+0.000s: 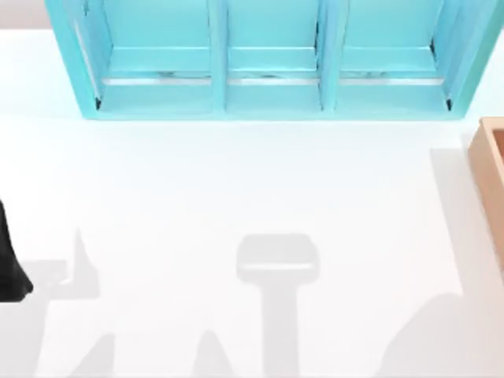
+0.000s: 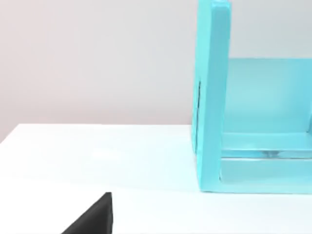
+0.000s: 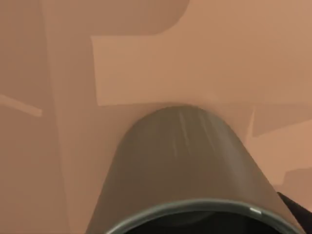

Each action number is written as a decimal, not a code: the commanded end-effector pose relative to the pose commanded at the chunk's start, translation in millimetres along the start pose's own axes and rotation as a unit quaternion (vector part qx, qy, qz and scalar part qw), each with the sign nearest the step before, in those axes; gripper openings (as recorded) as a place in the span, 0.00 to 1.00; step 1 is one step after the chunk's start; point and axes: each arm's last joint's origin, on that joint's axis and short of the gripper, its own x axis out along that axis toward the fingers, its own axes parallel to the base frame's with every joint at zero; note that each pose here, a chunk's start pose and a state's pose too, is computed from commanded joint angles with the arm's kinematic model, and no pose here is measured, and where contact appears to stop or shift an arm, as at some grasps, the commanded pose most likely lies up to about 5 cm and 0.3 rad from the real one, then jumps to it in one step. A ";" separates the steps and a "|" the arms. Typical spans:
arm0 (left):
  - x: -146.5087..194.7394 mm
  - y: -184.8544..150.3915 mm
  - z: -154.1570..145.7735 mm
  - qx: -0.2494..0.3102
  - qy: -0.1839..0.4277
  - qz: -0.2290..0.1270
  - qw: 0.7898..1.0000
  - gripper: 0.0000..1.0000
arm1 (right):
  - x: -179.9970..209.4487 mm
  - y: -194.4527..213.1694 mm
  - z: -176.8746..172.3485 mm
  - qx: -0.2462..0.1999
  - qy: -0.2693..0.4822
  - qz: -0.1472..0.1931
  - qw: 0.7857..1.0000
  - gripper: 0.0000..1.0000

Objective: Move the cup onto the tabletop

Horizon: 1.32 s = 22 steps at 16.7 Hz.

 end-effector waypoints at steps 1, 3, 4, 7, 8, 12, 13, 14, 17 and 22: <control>0.0 0.0 0.0 0.000 0.000 0.000 1.000 1.00 | 0.0 0.0 0.0 0.000 0.000 0.000 1.000 0.00; 0.0 0.0 0.0 0.000 0.000 0.000 1.000 1.00 | 0.0 0.0 0.0 0.000 0.000 0.000 1.000 0.00; 0.0 0.0 0.0 0.000 0.000 0.000 1.000 1.00 | 0.0 0.0 0.0 0.000 0.000 0.000 1.000 0.00; 0.0 0.0 0.0 0.000 0.000 0.000 1.000 1.00 | -1.2 0.6 0.4 0.001 -0.001 0.000 1.000 0.00; 0.0 0.0 0.0 0.000 0.000 0.000 1.000 1.00 | -4.7 3.5 1.9 0.002 -0.001 0.000 1.000 0.00; 0.0 0.0 0.0 0.000 0.000 0.000 1.000 1.00 | -41.5 40.2 9.5 0.006 0.004 0.001 1.000 0.00; 0.0 0.0 0.0 0.000 0.000 0.000 1.000 1.00 | -53.7 53.6 9.3 0.004 0.008 0.002 1.000 0.00; 0.0 0.0 0.0 0.000 0.000 0.000 1.000 1.00 | -65.8 67.4 8.1 0.002 0.010 0.002 1.000 0.00; 0.0 0.0 0.0 0.000 0.000 0.000 1.000 1.00 | -94.9 96.3 1.5 0.000 0.003 0.000 1.000 0.00; 0.0 0.0 0.0 0.000 0.000 0.000 1.000 1.00 | -98.1 99.1 0.2 0.003 0.002 0.001 1.000 0.00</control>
